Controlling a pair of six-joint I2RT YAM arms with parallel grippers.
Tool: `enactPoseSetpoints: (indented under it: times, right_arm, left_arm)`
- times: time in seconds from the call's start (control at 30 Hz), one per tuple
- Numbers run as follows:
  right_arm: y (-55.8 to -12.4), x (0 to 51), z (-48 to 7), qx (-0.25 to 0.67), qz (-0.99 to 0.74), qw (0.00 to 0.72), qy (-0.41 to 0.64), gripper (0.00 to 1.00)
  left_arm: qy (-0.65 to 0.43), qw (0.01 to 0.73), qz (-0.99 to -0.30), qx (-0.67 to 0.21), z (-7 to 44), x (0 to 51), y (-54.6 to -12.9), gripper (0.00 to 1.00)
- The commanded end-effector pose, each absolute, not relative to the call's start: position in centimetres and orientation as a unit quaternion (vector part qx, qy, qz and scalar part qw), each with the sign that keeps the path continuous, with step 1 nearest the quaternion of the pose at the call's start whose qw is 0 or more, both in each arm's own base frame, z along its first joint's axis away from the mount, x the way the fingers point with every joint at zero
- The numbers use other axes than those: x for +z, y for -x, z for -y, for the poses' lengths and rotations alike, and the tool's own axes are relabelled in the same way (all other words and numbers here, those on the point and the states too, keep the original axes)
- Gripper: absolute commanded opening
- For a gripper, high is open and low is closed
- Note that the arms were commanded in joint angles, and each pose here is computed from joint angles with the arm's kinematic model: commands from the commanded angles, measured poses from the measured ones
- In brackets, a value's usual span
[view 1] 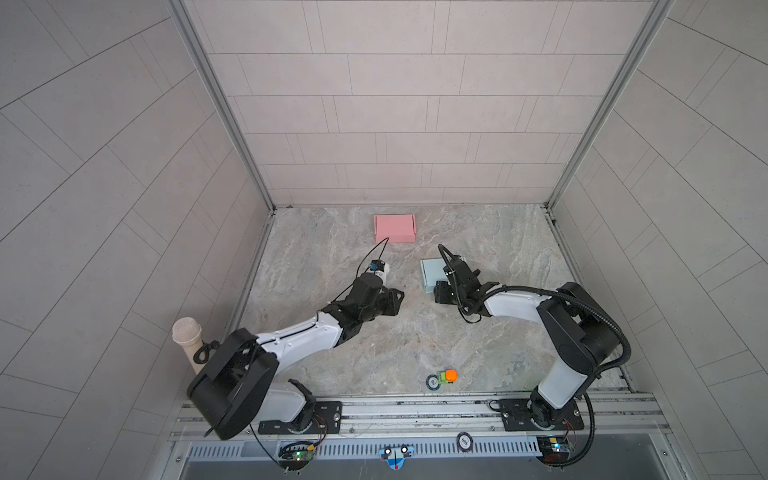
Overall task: Fold the paper box
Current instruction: 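Push the light-blue box farther from the robot with both grippers, then slide the light-blue box beside the pink box with both grippers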
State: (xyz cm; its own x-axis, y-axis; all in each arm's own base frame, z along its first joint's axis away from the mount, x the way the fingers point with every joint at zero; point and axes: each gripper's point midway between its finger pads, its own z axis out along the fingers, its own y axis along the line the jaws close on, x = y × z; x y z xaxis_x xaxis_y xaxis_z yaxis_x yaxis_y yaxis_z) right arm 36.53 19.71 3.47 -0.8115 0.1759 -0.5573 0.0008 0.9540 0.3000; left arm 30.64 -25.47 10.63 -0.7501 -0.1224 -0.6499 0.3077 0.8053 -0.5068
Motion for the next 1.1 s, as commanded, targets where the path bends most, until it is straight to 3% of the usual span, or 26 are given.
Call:
enactPoseSetpoints:
  times: [0.0,0.5,0.87,1.07]
  right_arm:
    - [-38.1,3.9,-19.7,0.151,-0.934,0.317,-0.062,0.57]
    - [-40.6,2.5,-19.0,0.158,-0.934,0.309,-0.082,0.56]
    - [-43.0,2.4,-18.0,0.151,-0.933,0.312,-0.094,0.55]
    - [-43.9,2.2,-18.1,0.151,-0.934,0.310,-0.093,0.55]
  left_arm:
    - [-0.061,0.354,-0.878,-0.317,26.8,10.6,-33.3,0.29]
    - [-0.042,0.326,-0.884,-0.331,33.3,8.0,-43.4,0.27]
    - [-0.034,0.332,-0.872,-0.358,35.5,9.2,-46.3,0.30]
    - [0.010,0.337,-0.869,-0.363,33.4,8.5,-47.8,0.34]
